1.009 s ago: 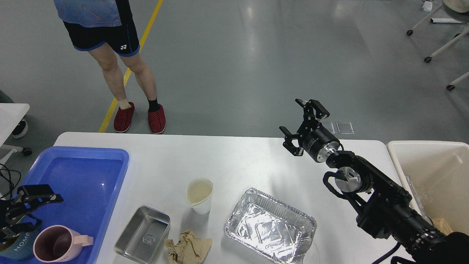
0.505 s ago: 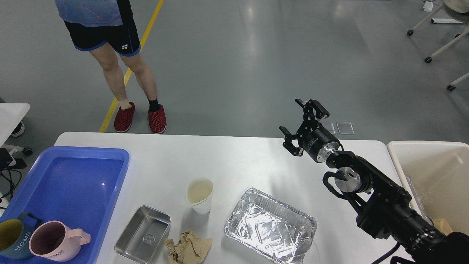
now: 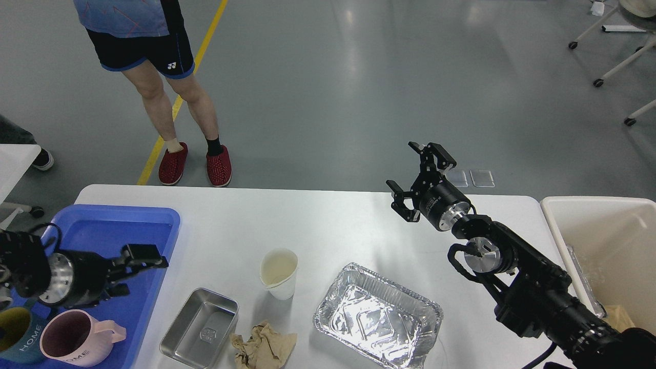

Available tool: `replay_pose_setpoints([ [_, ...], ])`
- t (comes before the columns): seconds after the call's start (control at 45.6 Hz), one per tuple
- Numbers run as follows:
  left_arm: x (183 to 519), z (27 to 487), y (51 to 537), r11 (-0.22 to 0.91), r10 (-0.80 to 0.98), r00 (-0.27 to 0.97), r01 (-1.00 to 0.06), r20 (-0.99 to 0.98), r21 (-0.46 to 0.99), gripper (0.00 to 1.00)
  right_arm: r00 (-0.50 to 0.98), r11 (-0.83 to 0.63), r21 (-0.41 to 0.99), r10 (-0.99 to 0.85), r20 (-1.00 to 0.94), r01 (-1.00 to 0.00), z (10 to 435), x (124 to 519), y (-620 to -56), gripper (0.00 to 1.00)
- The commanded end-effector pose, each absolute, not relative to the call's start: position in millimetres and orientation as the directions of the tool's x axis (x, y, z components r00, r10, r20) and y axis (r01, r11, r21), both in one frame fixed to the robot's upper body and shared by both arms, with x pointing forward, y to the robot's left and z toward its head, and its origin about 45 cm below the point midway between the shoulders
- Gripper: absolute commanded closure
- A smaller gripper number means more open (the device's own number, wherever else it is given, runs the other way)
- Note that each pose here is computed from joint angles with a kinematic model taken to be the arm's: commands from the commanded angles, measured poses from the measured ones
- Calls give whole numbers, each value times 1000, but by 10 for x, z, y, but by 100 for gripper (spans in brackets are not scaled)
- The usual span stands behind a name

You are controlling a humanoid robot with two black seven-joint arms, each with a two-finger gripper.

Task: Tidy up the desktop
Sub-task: 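Reach the left gripper to the small steel tray and grasp its edge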

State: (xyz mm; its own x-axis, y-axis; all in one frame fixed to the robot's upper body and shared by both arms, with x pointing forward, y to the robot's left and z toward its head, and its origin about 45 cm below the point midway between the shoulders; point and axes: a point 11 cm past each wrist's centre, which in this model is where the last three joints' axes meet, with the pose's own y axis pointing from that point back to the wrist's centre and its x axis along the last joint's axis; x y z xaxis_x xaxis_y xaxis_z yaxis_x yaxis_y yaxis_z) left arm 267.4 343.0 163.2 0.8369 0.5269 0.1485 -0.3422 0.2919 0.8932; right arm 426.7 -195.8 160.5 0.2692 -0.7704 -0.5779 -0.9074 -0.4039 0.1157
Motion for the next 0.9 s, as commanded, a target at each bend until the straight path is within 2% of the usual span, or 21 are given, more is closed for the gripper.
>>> replay_pose_setpoints([
  [0.0,2600,1252,3279,270,495,862,-276,113,922,4,267,-402,118,-772,-577,-908,1595,4261,-1969,0],
  [0.088,2562,1061,3308,230,477,872,-246,111,941,5,266,-402,119,-772,-578,-908,1588,4257,-1971,0],
  [0.197,2601,914,3174,234,454,885,-233,106,944,5,260,-400,126,-772,-580,-908,1555,4236,-1980,0],
  [0.483,2638,785,2987,245,444,890,-232,104,941,7,238,-391,152,-778,-582,-908,1433,4153,-2053,0],
  [0.636,2615,764,2987,241,440,892,-226,101,944,12,239,-392,150,-777,-582,-908,1441,4161,-2046,0],
  [0.724,2569,733,3009,232,434,896,-213,95,949,22,237,-390,152,-779,-580,-908,1438,4162,-2056,0],
  [0.812,2524,705,3029,224,427,900,-199,87,954,43,234,-389,155,-779,-581,-908,1423,4156,-2058,0],
  [0.878,2506,688,3011,225,422,903,-191,82,956,52,232,-387,157,-780,-581,-908,1417,4152,-2067,0],
])
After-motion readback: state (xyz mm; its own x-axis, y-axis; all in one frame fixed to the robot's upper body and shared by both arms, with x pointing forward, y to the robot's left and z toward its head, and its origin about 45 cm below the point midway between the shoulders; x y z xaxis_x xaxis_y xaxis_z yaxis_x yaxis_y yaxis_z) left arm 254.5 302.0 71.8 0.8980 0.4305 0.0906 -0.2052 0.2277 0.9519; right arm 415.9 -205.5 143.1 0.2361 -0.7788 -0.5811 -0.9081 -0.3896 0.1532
